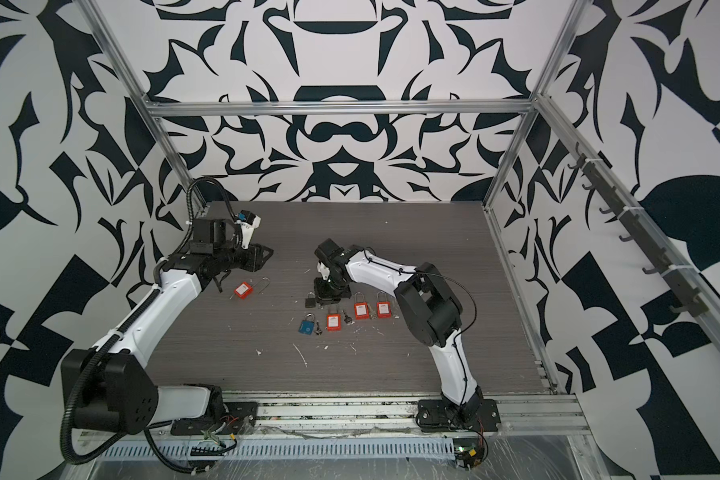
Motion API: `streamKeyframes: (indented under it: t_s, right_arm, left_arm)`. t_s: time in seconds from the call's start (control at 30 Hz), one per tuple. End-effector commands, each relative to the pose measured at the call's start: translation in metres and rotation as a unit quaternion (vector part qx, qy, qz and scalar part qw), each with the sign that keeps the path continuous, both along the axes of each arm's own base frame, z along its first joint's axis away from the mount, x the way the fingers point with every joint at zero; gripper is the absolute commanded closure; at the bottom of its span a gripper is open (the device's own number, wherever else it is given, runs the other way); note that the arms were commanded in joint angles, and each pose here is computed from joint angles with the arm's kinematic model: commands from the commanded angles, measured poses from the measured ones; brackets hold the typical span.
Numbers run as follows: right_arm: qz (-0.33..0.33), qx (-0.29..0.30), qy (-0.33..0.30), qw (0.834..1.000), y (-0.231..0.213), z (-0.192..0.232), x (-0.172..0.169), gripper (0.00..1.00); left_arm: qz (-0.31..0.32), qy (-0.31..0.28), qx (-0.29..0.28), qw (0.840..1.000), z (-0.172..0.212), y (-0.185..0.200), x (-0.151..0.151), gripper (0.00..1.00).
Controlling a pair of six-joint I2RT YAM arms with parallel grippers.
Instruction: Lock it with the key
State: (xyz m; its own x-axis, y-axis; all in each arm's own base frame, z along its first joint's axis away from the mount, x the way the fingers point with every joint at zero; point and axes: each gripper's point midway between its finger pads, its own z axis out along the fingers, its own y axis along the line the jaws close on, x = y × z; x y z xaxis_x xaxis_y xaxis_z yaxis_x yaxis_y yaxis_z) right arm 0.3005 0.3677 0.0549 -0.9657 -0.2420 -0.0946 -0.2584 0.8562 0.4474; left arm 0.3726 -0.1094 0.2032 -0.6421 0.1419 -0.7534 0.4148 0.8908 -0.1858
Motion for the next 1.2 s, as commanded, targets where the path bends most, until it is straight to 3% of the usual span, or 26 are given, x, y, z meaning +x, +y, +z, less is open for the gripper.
streamKeyframes:
  t_s: [0.0, 0.1, 0.27, 0.37, 0.5, 0.67, 0.9, 1.17]
  right_arm:
    - [-0.008, -0.003, -0.007, 1.000, 0.002, 0.011, 0.010, 0.99]
    - [-0.007, -0.006, -0.004, 1.000, 0.003, 0.008, 0.013, 0.93]
    - [-0.006, -0.018, 0.004, 1.000, 0.000, 0.004, 0.013, 0.76]
    - [-0.006, -0.019, -0.006, 1.000, -0.002, 0.011, 0.014, 0.68]
    - [-0.006, -0.003, -0.039, 0.999, -0.003, 0.028, 0.017, 0.52]
    - [-0.010, 0.014, -0.064, 0.998, -0.008, 0.046, 0.017, 0.49]
    - [-0.011, -0.024, -0.121, 0.992, -0.037, 0.061, 0.016, 0.45]
    - [-0.002, -0.044, -0.146, 0.988, -0.058, 0.059, 0.007, 0.43]
  left_arm:
    - [0.043, 0.015, -0.008, 0.999, -0.005, 0.013, -0.004, 0.51]
    - [0.080, 0.038, -0.005, 0.996, -0.017, 0.026, -0.008, 0.39]
    - [0.088, 0.068, 0.004, 0.994, -0.036, 0.033, -0.015, 0.36]
    - [0.094, 0.102, 0.034, 0.990, -0.053, 0.041, -0.020, 0.22]
    - [0.103, 0.148, 0.066, 0.981, -0.073, 0.049, -0.020, 0.16]
    - [0.112, 0.195, 0.105, 0.969, -0.097, 0.058, -0.009, 0.08]
    - [0.144, 0.260, 0.137, 0.945, -0.123, 0.077, 0.010, 0.00]
    - [0.141, 0.299, 0.125, 0.935, -0.147, 0.082, 0.024, 0.00]
